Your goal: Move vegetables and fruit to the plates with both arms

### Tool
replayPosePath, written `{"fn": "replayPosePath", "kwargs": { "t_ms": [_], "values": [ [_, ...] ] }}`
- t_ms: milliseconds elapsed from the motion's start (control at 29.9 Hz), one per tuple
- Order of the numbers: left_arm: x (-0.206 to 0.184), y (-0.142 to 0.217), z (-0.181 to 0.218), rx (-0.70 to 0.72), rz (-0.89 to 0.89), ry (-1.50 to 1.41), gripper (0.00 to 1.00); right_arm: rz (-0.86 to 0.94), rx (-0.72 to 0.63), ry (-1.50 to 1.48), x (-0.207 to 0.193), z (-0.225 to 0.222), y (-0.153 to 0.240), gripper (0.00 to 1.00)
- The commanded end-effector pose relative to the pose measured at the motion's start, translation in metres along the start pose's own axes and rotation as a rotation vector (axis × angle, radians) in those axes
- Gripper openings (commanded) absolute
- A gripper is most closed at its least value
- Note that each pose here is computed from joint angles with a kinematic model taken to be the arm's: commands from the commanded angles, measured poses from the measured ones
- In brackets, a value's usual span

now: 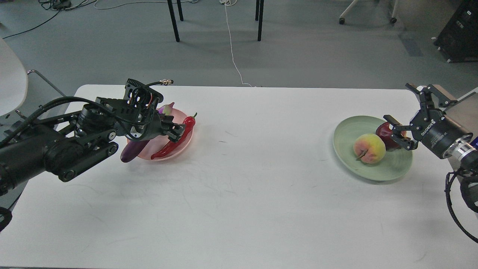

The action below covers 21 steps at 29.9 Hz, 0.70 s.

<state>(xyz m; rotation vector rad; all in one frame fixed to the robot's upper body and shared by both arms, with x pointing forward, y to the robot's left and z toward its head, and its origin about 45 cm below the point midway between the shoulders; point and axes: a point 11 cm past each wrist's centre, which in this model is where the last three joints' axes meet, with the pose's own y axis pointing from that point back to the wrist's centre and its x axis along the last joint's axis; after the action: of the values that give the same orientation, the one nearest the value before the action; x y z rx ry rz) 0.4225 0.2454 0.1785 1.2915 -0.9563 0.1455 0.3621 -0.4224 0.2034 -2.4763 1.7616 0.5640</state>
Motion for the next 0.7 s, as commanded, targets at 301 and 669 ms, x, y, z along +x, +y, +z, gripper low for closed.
{"fn": "replayPosePath", "kwargs": {
  "t_ms": [301,669],
  "values": [
    [0.079,0.031,0.043,-0.359,0.381,0.502,0.98,-0.018,0.052,-0.004,-0.006,-0.016,-0.010,0.98],
    [0.061,0.028,0.046,-0.637,0.646,1.368,0.98,-0.093,0.175,-0.069,-0.047,-0.035,-0.055,0.98]
  ]
}}
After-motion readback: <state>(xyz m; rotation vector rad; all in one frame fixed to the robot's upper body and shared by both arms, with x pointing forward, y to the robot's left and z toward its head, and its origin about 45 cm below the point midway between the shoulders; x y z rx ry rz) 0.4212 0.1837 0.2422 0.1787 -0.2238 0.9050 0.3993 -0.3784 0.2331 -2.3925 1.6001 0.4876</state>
